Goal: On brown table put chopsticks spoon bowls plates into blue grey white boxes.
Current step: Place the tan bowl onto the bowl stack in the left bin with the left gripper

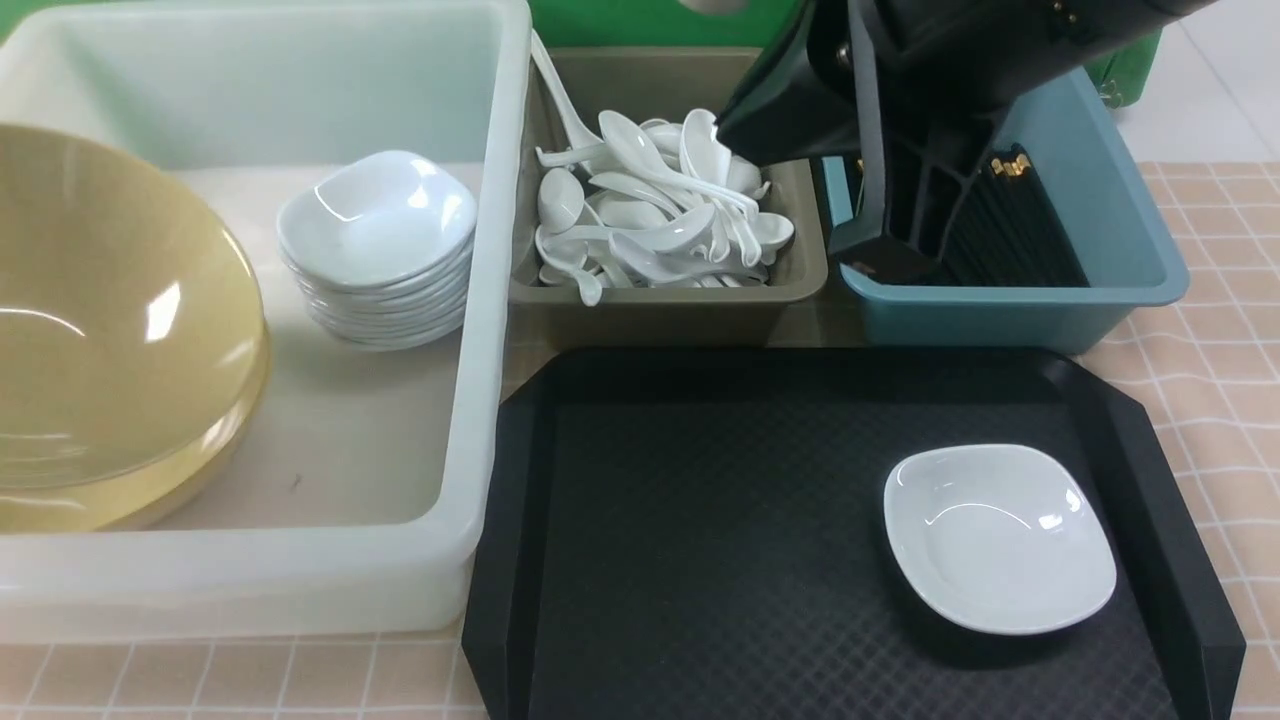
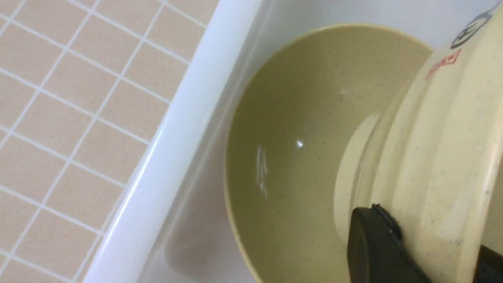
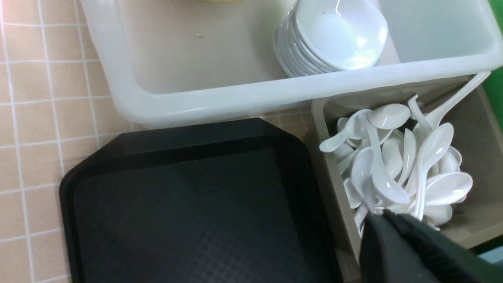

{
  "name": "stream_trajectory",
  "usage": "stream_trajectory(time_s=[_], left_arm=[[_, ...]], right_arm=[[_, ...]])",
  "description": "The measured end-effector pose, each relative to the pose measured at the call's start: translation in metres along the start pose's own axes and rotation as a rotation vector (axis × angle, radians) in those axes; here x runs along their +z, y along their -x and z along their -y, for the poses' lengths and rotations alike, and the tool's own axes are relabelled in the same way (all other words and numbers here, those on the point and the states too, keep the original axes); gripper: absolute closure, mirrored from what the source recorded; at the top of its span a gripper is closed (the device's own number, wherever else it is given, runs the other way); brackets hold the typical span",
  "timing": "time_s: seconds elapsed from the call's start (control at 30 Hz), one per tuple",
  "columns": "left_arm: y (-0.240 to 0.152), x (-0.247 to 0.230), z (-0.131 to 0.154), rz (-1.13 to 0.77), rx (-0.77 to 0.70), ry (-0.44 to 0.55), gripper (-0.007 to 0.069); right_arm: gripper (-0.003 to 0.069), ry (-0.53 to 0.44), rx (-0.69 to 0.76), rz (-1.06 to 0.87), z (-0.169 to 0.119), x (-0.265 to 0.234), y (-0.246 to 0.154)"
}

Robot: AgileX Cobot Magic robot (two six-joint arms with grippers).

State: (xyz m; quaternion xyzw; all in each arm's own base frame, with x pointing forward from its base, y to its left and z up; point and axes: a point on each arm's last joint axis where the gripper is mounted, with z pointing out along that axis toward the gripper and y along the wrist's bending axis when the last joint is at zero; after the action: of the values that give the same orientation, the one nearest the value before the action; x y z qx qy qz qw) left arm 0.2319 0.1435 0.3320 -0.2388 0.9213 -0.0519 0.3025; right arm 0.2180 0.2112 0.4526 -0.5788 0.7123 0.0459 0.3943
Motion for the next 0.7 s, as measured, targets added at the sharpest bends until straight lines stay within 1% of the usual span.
stream_trajectory(time_s=[0.13,0.2,0.27,0.4,0.43,0.47,0.57,0.63,0.7], left_arm=[[0.003,0.024,-0.008,-0.036,-0.012,-0.002,0.0614],[0.005,0.041,-0.015,-0.069,-0.01,0.006,0.058],[0.005,0.048,-0.018,-0.084,-0.011,0.012,0.0552],[0.003,0.06,-0.023,-0.131,-0.002,0.025,0.0372],[0.003,0.06,-0.023,-0.131,-0.001,0.026,0.0363],[0.003,0.06,-0.023,-0.14,0.015,0.038,0.0297],[0.01,0.047,-0.019,-0.135,0.067,0.078,0.0165],[0.019,0.031,-0.015,-0.112,0.078,0.101,0.0115],[0.031,0.006,-0.009,-0.066,0.073,0.117,0.0088]], right_arm=[[0.0622,-0.003,-0.002,-0.004,0.0,0.0,0.0],[0.0622,-0.004,-0.005,-0.011,0.0,0.0,-0.001],[0.0622,-0.006,-0.007,-0.017,0.001,0.0,-0.002],[0.0622,-0.008,-0.013,-0.036,0.001,0.0,-0.003],[0.0622,-0.008,-0.014,-0.036,0.001,0.0,-0.003],[0.0622,-0.008,-0.014,-0.036,0.001,0.0,-0.003],[0.0622,-0.015,-0.02,-0.044,0.001,0.0,-0.004],[0.0622,-0.023,-0.026,-0.054,0.002,0.0,-0.005],[0.0622,-0.039,-0.027,-0.065,0.004,0.0,-0.006]])
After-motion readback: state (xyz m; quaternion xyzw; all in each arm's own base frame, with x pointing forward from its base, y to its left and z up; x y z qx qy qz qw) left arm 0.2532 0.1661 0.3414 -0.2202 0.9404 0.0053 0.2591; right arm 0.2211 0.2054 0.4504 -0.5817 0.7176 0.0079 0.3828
